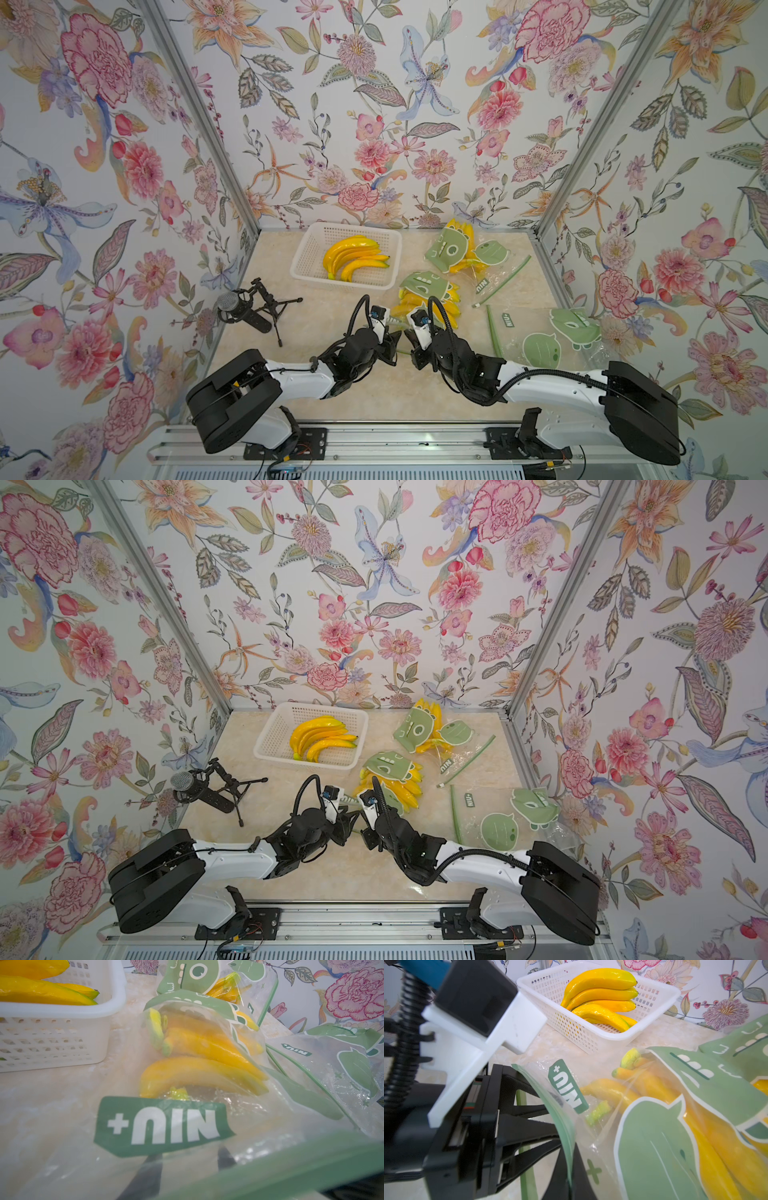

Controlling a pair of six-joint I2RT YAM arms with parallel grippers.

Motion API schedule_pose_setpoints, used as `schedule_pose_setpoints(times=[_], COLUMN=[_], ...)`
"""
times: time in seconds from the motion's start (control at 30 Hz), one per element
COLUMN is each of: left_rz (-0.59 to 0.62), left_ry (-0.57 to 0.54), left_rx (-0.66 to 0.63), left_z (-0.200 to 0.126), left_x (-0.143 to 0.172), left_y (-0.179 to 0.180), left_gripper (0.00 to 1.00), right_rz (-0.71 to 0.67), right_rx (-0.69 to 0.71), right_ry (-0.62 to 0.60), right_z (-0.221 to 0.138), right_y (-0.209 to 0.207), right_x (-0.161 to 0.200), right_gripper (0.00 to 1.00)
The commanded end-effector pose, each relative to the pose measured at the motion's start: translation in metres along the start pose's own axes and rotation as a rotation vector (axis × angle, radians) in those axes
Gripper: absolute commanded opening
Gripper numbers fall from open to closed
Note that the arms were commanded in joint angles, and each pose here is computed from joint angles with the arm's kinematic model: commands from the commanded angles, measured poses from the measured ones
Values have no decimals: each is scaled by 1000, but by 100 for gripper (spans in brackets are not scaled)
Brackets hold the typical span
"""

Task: Open the zip-top bag and take out the banana
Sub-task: Open the zipper of the food storage bag at the center of the board.

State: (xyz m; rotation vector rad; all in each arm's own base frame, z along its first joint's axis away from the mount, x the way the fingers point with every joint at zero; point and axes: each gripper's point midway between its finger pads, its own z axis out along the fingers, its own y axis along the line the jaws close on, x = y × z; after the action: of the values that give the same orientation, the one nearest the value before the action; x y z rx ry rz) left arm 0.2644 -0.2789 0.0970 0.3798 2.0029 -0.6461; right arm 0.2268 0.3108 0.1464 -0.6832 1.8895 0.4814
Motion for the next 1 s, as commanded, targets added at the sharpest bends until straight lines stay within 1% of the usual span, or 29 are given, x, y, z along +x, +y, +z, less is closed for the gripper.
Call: schedule_pose_setpoints(times=[0.0,0.1,0.17,0.33,0.43,0.6,0.77,0.97], left_rz=[-34,-56,-86,-45,-10,-3,-32,-31], left_ry=[-50,-70,-87,-108,-92,-64,-47,-15], left_rx=[-27,-63,-101,-89,-77,-80,-112,-125], left_z=[-2,-6,-11,-18,-15,-9,-12,-17], left_x=[-6,-7,-9,-19,-19,-13,2,15], left_y=[9,17,25,23,20,20,32,38], left_gripper=[47,53,60,63,63,61,56,53], right_rz=[47,54,55,35,33,42,61,77], right_rx=[13,11,8,-9,-15,-16,20,49], right_ry=[-35,-34,-33,-13,-5,-17,-6,5], right_z=[-4,-5,-5,-4,-5,-10,-14,-15], right_y=[-1,-2,-1,2,3,1,-10,-19], right_x=[-10,-8,-8,-5,-4,-8,-7,-3], right_gripper=[0,0,0,2,6,12,11,8])
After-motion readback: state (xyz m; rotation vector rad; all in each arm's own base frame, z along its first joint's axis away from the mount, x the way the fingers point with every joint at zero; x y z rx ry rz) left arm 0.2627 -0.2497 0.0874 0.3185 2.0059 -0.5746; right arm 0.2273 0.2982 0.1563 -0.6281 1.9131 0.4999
